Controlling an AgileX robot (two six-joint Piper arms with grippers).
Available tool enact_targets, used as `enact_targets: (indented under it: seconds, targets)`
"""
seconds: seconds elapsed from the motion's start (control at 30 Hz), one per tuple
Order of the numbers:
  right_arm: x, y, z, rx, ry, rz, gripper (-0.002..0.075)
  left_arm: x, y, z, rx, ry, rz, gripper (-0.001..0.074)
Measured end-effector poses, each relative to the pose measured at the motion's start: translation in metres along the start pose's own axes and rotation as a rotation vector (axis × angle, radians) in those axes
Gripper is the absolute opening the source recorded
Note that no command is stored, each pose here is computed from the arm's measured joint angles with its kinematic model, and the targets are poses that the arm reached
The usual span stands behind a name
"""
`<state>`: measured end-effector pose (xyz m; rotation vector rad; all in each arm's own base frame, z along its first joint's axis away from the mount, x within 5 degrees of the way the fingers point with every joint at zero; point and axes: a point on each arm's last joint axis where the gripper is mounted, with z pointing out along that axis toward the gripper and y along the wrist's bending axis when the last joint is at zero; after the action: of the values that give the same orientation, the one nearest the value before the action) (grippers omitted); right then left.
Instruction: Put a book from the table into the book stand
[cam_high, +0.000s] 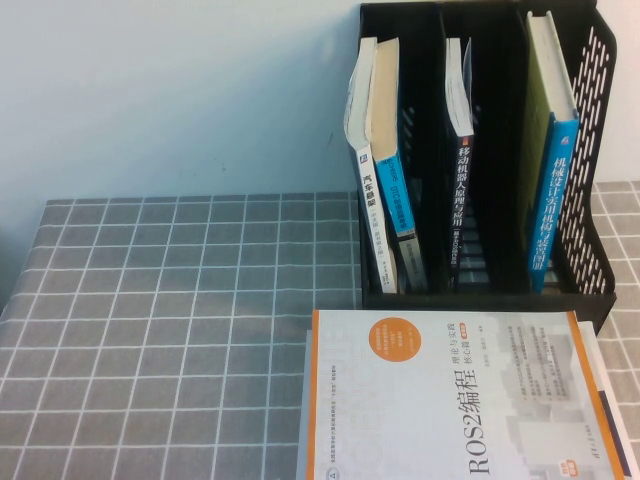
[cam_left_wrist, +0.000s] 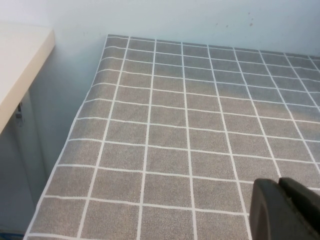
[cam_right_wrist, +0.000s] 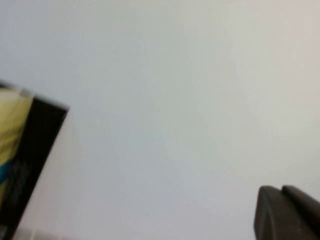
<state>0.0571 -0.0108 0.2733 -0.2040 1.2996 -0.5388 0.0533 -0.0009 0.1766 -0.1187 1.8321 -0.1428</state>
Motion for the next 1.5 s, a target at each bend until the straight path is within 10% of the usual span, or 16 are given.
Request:
enact_targets:
  seconds: [0.2,0.5,1.5]
  targets:
    - [0.041,0.025,-0.019,-0.206,0.391,0.032,-0.0003,0.000,0.000,0.000,0.000,0.000,0.000,-0.0001]
    - [0.087,0.047,-0.034,-0.177,0.569,0.317,-0.0003,0.000,0.000,0.000,-0.001,0.004,0.000,-0.0001]
    - [0.086,0.050,-0.035,-0.226,0.580,0.427,-0.0003,0.000,0.000,0.000,-0.001,0.002,0.000,-0.0001]
